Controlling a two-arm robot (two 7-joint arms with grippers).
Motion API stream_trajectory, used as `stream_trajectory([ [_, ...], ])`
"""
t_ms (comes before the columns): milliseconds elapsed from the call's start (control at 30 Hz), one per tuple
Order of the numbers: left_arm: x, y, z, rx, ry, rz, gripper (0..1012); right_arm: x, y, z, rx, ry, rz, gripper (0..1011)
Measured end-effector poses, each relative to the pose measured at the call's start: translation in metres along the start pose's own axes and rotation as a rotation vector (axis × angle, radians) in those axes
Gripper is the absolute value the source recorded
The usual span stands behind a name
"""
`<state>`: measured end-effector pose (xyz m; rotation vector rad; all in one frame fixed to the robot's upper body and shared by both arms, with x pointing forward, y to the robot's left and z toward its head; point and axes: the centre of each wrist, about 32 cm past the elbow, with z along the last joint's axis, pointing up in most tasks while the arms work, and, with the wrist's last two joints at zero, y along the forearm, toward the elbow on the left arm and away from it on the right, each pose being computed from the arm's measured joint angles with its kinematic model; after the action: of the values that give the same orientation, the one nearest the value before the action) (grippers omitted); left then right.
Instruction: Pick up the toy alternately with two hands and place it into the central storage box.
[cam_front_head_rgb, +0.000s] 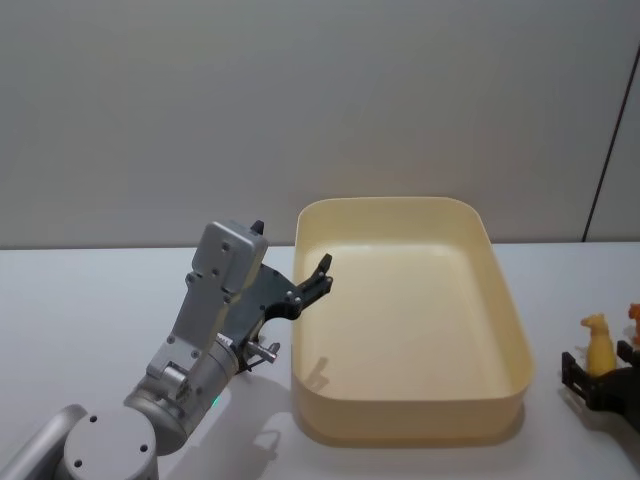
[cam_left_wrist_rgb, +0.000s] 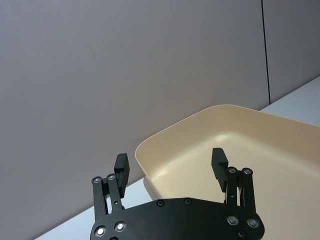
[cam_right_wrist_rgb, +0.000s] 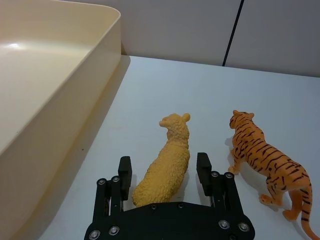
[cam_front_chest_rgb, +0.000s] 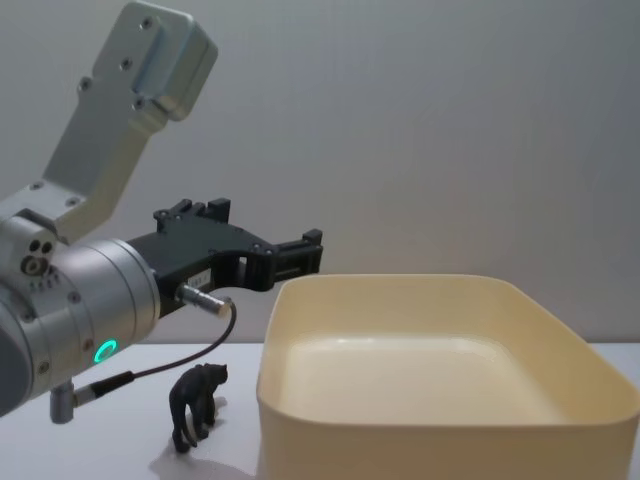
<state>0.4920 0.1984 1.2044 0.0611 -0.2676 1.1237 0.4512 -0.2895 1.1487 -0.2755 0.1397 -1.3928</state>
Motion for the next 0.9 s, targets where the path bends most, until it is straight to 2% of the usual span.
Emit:
stream_trajectory([
  [133, 0.0000, 0.0000, 0.0000, 0.000, 0.000, 0.000, 1001, -0.0011, 0.0032, -0.0007, -0.006, -0.003, -0.001, 728],
  [167, 0.0000, 0.0000, 0.0000, 0.000, 0.000, 0.000, 1001, -0.0013, 0.0037, -0.0007, -0.006, -0.004, -0.001, 662],
  [233, 0.0000, 0.0000, 0.0000, 0.000, 0.000, 0.000, 1001, -0.0017, 0.0048, -0.0009, -0.008, -0.006, -0.001, 599],
  [333, 0.0000, 0.0000, 0.0000, 0.000, 0.000, 0.000, 1002, -0.0019, 0.0058, -0.0010, -0.010, -0.006, -0.002, 544],
  [433, 0.0000, 0.0000, 0.0000, 0.000, 0.000, 0.000, 1001, -0.0022, 0.0066, -0.0013, -0.012, -0.008, -0.001, 418],
  [467, 0.0000, 0.0000, 0.0000, 0.000, 0.000, 0.000, 1001, -0.0022, 0.0066, -0.0013, -0.012, -0.008, -0.001, 418],
  [500, 0.0000, 0.0000, 0.0000, 0.000, 0.000, 0.000, 1001, -0.0022, 0.0066, -0.0014, -0.012, -0.008, -0.001, 357],
  [667, 0.0000, 0.0000, 0.0000, 0.000, 0.000, 0.000, 1001, -0.0023, 0.0051, -0.0024, -0.004, -0.008, 0.001, 321],
  [900, 0.0000, 0.0000, 0.0000, 0.000, 0.000, 0.000, 1001, -0.0024, 0.0007, 0.0007, 0.050, 0.001, -0.012, 321],
])
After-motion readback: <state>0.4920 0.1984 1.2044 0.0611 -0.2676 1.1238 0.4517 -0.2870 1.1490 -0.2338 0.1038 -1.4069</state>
